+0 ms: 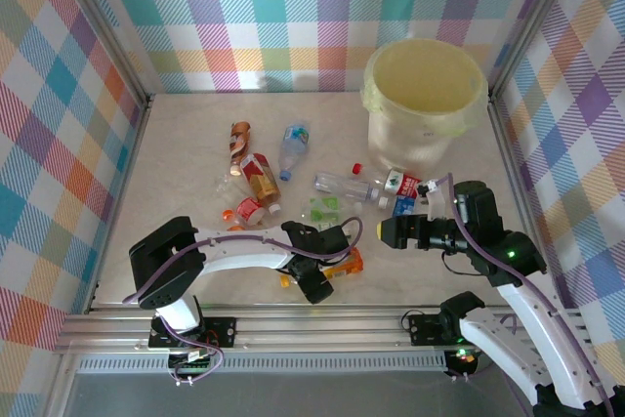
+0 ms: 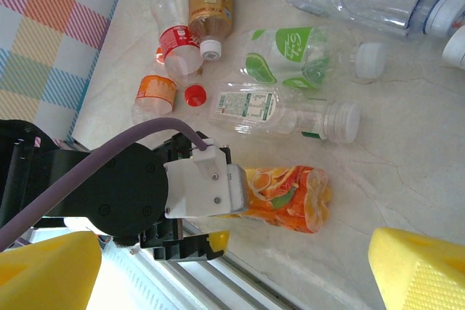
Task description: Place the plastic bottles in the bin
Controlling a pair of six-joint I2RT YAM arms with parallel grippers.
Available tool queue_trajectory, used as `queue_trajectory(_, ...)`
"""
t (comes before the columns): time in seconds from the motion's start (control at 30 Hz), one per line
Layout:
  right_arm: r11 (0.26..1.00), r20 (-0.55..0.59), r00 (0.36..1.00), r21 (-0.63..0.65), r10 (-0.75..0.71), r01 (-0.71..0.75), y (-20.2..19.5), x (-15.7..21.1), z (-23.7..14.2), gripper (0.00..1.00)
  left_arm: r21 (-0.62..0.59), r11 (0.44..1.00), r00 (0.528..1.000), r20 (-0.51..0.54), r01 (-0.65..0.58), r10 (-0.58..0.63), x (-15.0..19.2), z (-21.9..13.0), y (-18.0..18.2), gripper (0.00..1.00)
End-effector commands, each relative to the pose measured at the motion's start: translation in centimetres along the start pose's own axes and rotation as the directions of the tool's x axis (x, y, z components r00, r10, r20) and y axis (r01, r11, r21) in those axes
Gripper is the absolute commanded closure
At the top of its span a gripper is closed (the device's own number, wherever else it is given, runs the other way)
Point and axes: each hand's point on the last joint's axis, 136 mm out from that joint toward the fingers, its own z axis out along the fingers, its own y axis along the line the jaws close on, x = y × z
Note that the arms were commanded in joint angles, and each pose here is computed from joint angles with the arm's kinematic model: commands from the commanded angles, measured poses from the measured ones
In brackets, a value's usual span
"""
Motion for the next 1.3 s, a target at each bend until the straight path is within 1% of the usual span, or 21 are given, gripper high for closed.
queue_trajectory(0.0,1.000,0.009,1.000,-0.023,0.001,0.000,0.4,0.0,0.0,0.05,0.025,0.999,1.000,-0.006,0.020,-0.020,0.4,0.2,-0.6,0.12)
queue_trajectory(0.07,1.000,0.011,1.000,-0.020,0.003,-0.003,0.3,0.0,0.0,0.05,0.032,0.999,1.000,-0.003,0.026,-0.026,0.4,0.2,-0.8,0.18)
queue_trajectory(0.23,1.000,0.015,1.000,-0.016,0.018,-0.018,0.1,0.1,0.0,0.05,0.058,0.996,0.998,0.026,0.061,-0.062,-0.2,-0.2,-1.1,0.28)
queue_trajectory(0.33,0.999,0.025,0.999,-0.017,0.032,-0.032,0.1,0.1,0.1,0.05,0.138,0.982,0.989,0.047,0.132,-0.140,-1.1,-0.9,-1.9,0.34)
queue_trajectory(0.4,0.999,0.036,0.998,-0.016,0.050,-0.050,0.0,0.0,0.1,0.05,0.198,0.963,0.976,0.079,0.183,-0.202,-2.2,-1.8,-2.3,0.35)
queue_trajectory(0.47,0.997,0.045,0.996,-0.022,0.075,-0.074,-0.1,-0.2,0.2,0.05,0.264,0.936,0.955,0.122,0.231,-0.270,-3.5,-3.0,-2.8,0.36)
queue_trajectory(0.6,0.992,0.059,0.991,-0.050,0.119,-0.116,0.0,-0.4,0.7,0.05,0.378,0.870,0.889,0.203,0.316,-0.411,-6.5,-5.8,-3.2,0.36)
queue_trajectory(0.73,0.989,0.071,0.988,-0.057,0.138,-0.134,0.1,-0.7,0.8,0.05,0.471,0.787,0.801,0.238,0.400,-0.549,-8.5,-8.2,-2.5,0.36)
queue_trajectory(0.83,0.986,0.084,0.984,-0.060,0.158,-0.153,0.0,-1.0,1.0,0.05,0.597,0.698,0.729,0.258,0.396,-0.634,-10.6,-10.4,-3.0,0.36)
queue_trajectory(0.93,0.980,0.089,0.978,-0.084,0.188,-0.180,0.1,-1.3,1.5,0.05,0.668,0.634,0.686,0.248,0.391,-0.684,-11.8,-11.6,-3.4,0.37)
queue_trajectory(1.03,0.972,0.082,0.973,-0.121,0.214,-0.203,0.4,-1.5,2.1,0.05,0.731,0.572,0.649,0.235,0.373,-0.724,-12.6,-12.7,-3.8,0.38)
queue_trajectory(1.1,0.968,0.082,0.971,-0.138,0.223,-0.211,0.5,-1.8,2.5,0.05,0.759,0.542,0.635,0.224,0.362,-0.739,-13.0,-13.1,-4.1,0.39)
queue_trajectory(1.17,0.965,0.082,0.969,-0.150,0.231,-0.217,0.5,-2.1,2.9,0.06,0.771,0.527,0.622,0.223,0.358,-0.750,-13.1,-13.4,-4.1,0.39)
queue_trajectory(1.27,0.960,0.083,0.967,-0.163,0.241,-0.226,0.4,-2.4,3.5,0.06,0.790,0.512,0.615,0.227,0.338,-0.755,-13.2,-14.2,-4.2,0.40)
